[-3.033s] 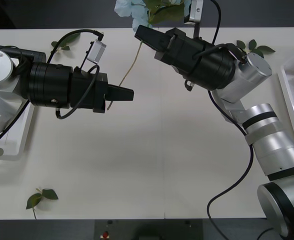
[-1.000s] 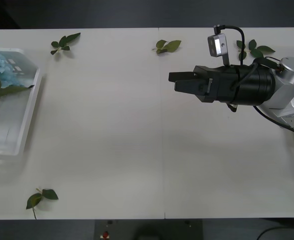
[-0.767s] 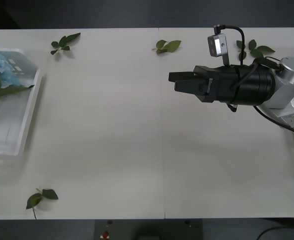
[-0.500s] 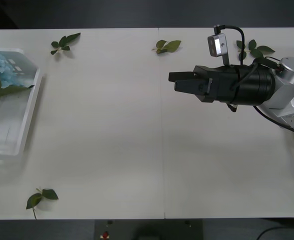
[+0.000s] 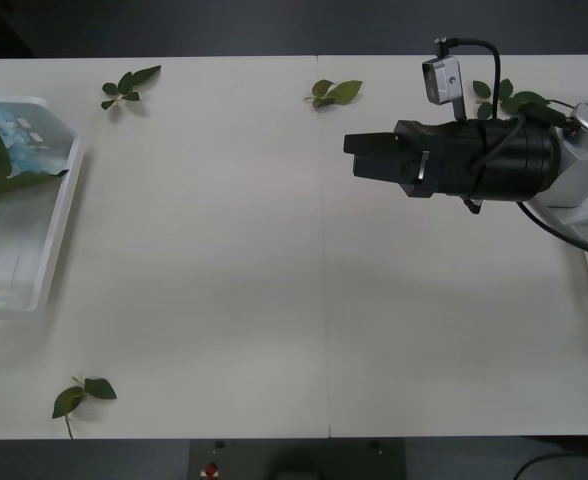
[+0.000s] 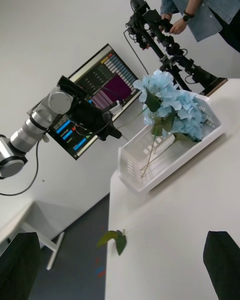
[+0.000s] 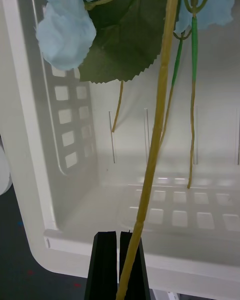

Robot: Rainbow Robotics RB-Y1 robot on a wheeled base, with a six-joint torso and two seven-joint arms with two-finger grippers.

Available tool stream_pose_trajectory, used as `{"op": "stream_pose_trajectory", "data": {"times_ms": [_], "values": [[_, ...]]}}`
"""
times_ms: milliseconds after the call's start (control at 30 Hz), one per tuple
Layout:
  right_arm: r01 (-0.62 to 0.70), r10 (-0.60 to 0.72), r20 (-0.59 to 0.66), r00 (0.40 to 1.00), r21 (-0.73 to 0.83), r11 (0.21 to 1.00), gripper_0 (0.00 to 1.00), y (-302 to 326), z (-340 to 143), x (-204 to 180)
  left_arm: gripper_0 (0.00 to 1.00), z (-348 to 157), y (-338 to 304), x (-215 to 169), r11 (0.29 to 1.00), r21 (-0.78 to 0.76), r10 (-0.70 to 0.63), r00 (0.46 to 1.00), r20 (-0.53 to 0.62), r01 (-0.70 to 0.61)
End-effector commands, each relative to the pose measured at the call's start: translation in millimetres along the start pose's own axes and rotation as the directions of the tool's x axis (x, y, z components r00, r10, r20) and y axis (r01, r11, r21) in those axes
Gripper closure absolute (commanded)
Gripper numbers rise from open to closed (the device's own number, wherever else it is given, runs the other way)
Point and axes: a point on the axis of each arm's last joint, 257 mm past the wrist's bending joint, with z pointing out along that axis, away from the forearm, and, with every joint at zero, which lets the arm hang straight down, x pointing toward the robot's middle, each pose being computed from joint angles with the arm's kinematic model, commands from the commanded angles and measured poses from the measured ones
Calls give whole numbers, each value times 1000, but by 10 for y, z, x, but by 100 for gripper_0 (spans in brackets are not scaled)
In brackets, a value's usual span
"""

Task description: Put the red flowers into the right box and the blue flowers into the left box

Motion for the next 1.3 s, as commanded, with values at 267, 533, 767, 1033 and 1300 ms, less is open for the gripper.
{"op": "stream_pose_trajectory", "data": {"times_ms": [267,533,767,1033,1300], "values": [[111,-111,-56,992,-7,994,5,126,-54,-199,0,-136,116,-96,999,-31,-9,1000,23,9],[109,-110,-54,993,-12,994,5,139,-54,-204,0,-537,-62,3,993,100,70,997,-18,-68],[109,-110,-54,993,-12,994,5,139,-54,-204,0,-749,-422,98,946,281,169,986,-9,-160],[109,-110,-54,993,-12,994,5,139,-54,-204,0,-965,-1095,-23,784,491,326,925,195,-380],[109,-110,-54,993,-12,994,5,139,-54,-204,0,-1311,-1921,-191,506,635,336,812,478,-584]]}}
